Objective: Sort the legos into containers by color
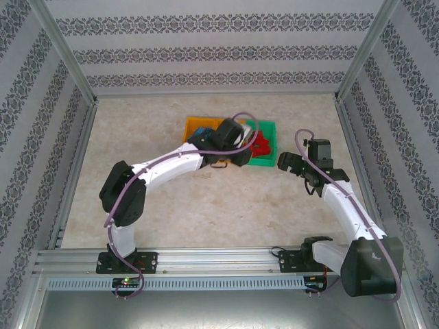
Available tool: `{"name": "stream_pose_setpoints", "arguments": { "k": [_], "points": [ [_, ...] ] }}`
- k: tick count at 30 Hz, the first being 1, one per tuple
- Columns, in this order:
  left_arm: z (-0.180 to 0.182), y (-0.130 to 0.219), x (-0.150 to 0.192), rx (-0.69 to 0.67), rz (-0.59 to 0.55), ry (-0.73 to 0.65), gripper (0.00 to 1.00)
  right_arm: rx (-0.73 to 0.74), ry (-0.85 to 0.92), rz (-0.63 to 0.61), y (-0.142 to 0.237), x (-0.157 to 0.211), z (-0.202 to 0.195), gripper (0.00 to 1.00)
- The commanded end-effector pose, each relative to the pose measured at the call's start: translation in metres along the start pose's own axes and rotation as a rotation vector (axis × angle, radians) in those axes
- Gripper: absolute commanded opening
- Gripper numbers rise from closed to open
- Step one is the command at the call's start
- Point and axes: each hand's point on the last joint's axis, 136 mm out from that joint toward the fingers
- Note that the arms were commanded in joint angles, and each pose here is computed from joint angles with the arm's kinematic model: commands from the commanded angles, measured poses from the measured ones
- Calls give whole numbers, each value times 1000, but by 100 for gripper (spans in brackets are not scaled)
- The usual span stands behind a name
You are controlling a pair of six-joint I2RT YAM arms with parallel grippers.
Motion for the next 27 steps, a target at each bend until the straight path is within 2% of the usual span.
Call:
{"name": "stream_pose_setpoints", "arguments": {
  "k": [1,10,16,24,27],
  "points": [
    [-13,-23,-9,70,38,37,31,0,-31,-24,1,-2,-4,98],
    [10,-82,-37,78,71,147,32,-28,-36,-49,6,-6,-1,98],
    [22,-94,-44,55,52,179,36,-35,-34,-45,4,-2,-2,98],
    [35,-94,-39,-15,64,199,65,-37,-14,-56,2,-5,-2,98],
    [35,-91,-41,-22,60,202,70,-38,-9,-62,2,-9,-1,98]
  ]
}}
Point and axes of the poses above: each hand's point on the last joint's axis, 136 mm out from that joint toward the fingers, its own y axis back along the fingers, its own z axis along the line the jaws close on, x = y × z, and after that the axes turned 13 degrees about -y, right-handed
